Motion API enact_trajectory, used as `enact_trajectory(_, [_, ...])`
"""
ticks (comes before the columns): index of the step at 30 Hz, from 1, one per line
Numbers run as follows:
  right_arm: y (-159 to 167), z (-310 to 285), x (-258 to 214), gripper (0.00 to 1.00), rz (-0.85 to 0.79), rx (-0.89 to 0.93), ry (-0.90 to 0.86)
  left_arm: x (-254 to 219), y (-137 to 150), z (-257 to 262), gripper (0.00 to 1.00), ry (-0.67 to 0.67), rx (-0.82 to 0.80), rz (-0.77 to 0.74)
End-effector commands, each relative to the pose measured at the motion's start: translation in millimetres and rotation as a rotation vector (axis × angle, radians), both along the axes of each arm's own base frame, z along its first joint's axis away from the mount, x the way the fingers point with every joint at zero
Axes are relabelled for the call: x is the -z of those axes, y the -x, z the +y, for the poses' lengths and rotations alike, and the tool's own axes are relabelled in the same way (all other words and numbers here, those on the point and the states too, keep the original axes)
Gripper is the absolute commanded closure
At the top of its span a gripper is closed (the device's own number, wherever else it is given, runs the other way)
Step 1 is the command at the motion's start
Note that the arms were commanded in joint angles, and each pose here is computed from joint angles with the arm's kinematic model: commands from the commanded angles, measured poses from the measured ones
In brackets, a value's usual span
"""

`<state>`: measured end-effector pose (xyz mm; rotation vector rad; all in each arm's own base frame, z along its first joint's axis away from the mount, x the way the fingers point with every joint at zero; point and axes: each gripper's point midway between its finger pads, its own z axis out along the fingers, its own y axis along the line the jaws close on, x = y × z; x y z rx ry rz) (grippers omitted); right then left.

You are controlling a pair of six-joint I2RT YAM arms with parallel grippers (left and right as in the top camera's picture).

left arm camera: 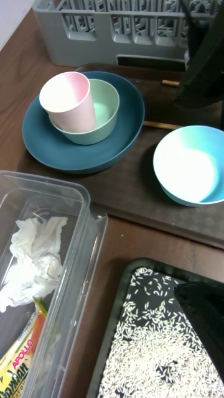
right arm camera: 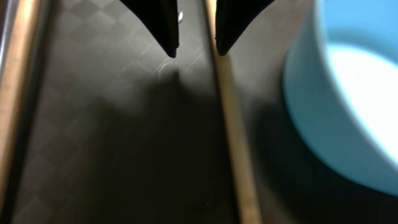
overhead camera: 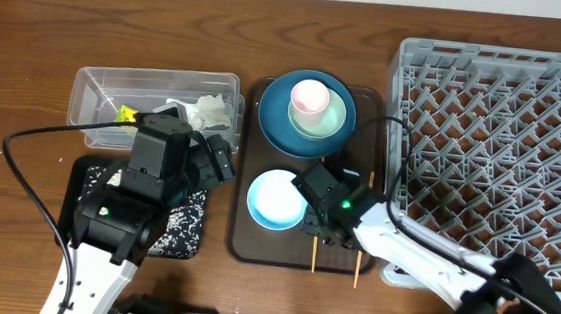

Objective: Sort waste into correct bins and load items into the dishwasher rack
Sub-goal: 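Move the right gripper from the rack to the wooden chopsticks, then grasp one wooden chopstick with the right gripper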

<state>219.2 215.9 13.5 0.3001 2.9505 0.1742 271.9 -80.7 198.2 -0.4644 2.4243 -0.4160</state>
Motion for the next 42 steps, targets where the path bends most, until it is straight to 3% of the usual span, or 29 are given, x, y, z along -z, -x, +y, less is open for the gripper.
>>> enact_trajectory(1, [0.4, -2.1, 10.7, 0.82, -0.005, -0.01, 0.038, -6.0, -2.6, 2.1, 0.09, -0.004, -0.008, -0.016])
enact_trajectory(10, [-4.1, 6.1, 13.1, 0.81, -0.003, -0.019, 0.001, -6.0, -2.6, 2.1, 0.09, -0.004, -0.008, -0.016])
enact_trajectory(23, [-6.0, 22.9, -20.3, 0.79, -0.015, -0.031, -0.078, -6.0, -2.6, 2.1, 0.1, -0.004, -0.008, -0.016])
enact_trajectory(42, [6.7, 37.6, -0.7, 0.76, -0.059, -0.081, 0.006, -6.0, -2.6, 2.1, 0.1, -0.004, -0.008, -0.016])
